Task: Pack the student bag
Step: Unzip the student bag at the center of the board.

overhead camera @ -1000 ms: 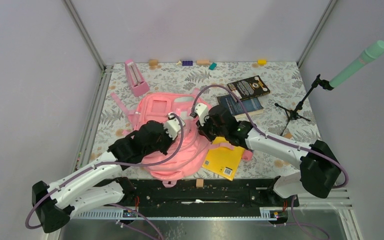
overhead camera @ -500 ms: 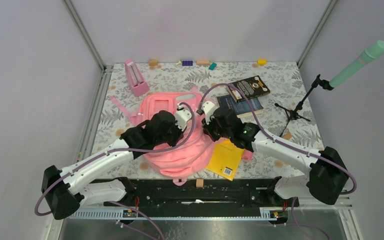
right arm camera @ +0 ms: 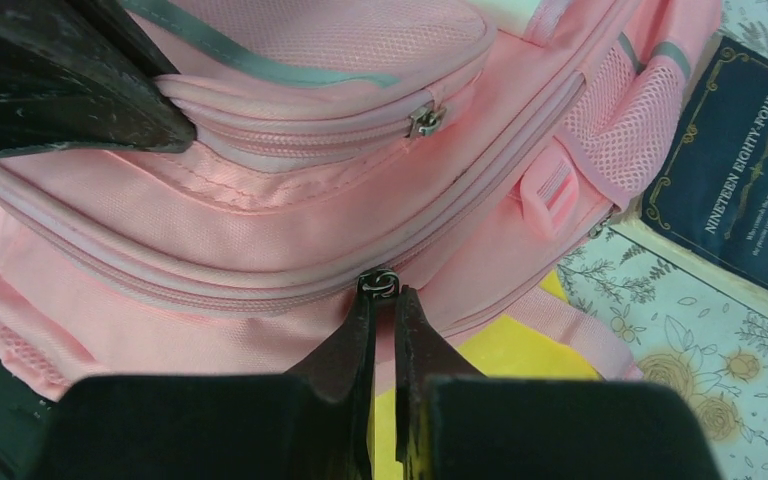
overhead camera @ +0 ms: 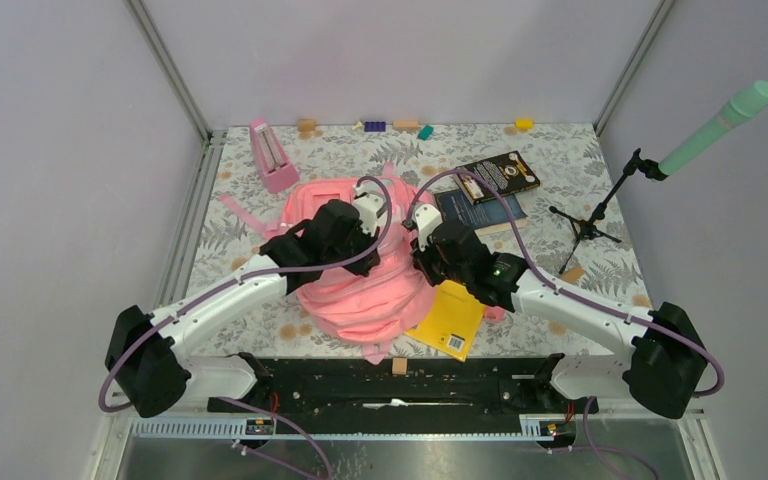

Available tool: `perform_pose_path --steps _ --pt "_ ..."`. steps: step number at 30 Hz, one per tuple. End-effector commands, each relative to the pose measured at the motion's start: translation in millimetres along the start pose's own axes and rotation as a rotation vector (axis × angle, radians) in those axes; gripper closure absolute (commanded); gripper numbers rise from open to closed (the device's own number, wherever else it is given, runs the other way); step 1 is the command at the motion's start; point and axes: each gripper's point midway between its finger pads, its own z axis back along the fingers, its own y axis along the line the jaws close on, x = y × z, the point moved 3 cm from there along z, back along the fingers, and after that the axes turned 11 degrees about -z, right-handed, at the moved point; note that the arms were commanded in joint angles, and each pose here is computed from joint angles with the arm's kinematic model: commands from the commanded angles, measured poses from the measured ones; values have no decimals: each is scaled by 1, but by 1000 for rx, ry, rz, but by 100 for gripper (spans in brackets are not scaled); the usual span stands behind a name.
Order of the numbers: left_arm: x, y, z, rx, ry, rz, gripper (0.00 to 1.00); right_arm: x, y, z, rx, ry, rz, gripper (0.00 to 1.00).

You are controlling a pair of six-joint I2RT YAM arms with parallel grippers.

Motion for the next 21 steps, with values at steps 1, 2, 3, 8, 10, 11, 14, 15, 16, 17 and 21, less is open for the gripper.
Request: perform_pose_path --steps 1,2,3,8,10,11,14,15,16,17,21 --pt "96 -4 -1 -37 -329 71 100 22 42 13 181 -91 -35 100" --pt "96 -4 -4 -41 -322 73 100 23 42 12 173 -94 -34 100" --pt "98 -5 -7 -49 -318 75 100 23 41 12 160 -95 -32 100" --pt "105 -5 -22 -45 -290 82 100 23 45 11 148 -92 -16 100" --pt "108 -2 -27 -36 -289 101 100 20 49 9 159 -84 -18 100" --pt "110 -1 -29 -35 -293 110 100 18 52 8 170 -78 -24 100" --pt "118 1 -33 -39 -311 143 100 8 59 4 192 -59 -51 100" --pt "120 1 -34 -43 -319 151 100 11 62 2 198 -76 -61 100" --pt "123 1 -36 -44 -322 157 100 11 65 2 199 -83 -65 100" --pt "124 1 -37 -43 -323 158 100 11 66 2 194 -83 -66 100" --pt "122 1 -47 -50 -290 143 100 19 62 7 141 -82 -52 100"
